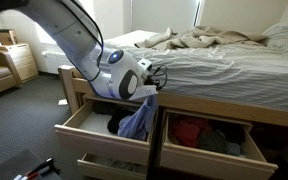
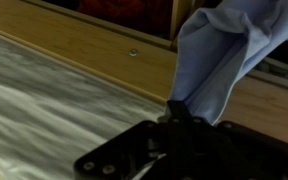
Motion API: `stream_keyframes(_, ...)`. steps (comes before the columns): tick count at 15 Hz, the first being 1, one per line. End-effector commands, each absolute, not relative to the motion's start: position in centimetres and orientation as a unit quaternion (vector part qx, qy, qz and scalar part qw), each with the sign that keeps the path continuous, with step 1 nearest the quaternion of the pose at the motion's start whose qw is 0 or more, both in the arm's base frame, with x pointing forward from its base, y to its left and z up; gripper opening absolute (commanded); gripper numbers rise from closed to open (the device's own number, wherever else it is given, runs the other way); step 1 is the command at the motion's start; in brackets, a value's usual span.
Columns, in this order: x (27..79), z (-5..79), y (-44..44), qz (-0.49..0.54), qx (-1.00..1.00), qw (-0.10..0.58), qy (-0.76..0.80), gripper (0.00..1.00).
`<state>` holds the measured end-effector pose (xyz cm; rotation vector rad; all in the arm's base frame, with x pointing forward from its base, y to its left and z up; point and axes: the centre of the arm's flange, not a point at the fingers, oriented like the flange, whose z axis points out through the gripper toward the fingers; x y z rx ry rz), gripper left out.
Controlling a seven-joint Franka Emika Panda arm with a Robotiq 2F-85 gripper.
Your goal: Move the blue shirt from the left drawer to the one on the right
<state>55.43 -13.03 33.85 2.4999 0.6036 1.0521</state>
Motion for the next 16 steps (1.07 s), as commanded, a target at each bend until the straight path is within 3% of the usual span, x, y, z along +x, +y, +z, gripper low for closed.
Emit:
stream_keyframes(1,51.0,42.0,-15.2,0.394,0.89,0.17,0.156,0.0)
stream_keyframes(10,43.0,59.7,-18.4,0.515,0.844,0.153,0.002,0.0)
stream_keyframes(16,34.6,71.7,-27.6,0.601,0.762,0.187,-0.156,0.0)
